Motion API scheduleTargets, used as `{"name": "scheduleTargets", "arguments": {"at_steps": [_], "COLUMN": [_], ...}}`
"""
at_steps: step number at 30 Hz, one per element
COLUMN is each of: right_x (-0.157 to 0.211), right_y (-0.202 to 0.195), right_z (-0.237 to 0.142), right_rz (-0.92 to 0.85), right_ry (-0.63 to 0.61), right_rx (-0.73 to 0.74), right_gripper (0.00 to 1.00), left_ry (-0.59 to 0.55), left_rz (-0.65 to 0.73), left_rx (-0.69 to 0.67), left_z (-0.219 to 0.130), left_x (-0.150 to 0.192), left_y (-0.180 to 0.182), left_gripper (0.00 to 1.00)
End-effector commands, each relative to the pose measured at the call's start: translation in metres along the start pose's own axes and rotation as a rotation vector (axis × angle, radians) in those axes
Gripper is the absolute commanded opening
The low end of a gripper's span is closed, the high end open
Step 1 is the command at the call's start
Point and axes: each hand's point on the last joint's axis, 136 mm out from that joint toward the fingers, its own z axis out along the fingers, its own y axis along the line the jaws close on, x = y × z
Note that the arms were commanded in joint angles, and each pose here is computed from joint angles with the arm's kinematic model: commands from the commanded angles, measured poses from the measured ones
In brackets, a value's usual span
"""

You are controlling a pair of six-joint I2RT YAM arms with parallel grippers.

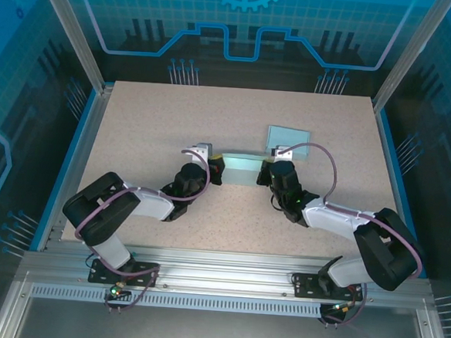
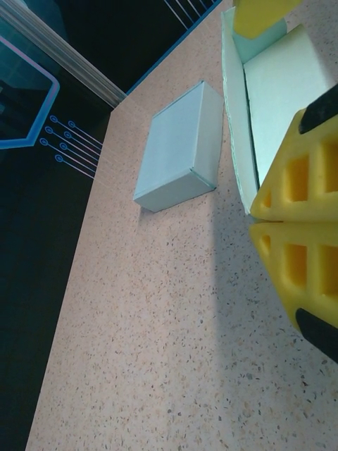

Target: Fold the paper box

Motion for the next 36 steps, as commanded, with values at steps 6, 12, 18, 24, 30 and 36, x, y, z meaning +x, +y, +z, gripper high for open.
{"name": "scheduleTargets", "arguments": {"at_steps": [6,12,18,24,30,36], "right_x": [0.084,0.084,0.08,0.077,0.073,0.072], "right_y": [-0.011,-0.009,-0.006,-0.004,-0.002,0.0], "right_z": [-0.001,0.0,0.0,-0.001,-0.002,-0.001], "right_rz": [-0.098,-0.12,-0.127,-0.138,-0.145,-0.15], "right_ry": [0.252,0.249,0.244,0.238,0.233,0.235], "right_rx": [-0.008,-0.003,-0.002,-0.005,-0.007,-0.004], "right_gripper": [0.0,0.0,0.0,0.0,0.0,0.0], "left_ry": [0.367,0.302,0.243,0.202,0.199,0.251], "left_rz": [0.044,0.006,-0.007,-0.063,-0.17,-0.215], "left_rx": [-0.005,0.053,0.043,-0.071,-0.134,-0.143], "left_z": [-0.027,-0.03,-0.039,-0.051,-0.045,-0.024], "left_x": [0.1,0.066,0.026,-0.013,-0.034,-0.023], "left_y": [0.015,-0.006,-0.018,-0.008,0.004,0.011], "left_gripper": [0.15,0.51,0.98,0.99,0.99,0.99]}}
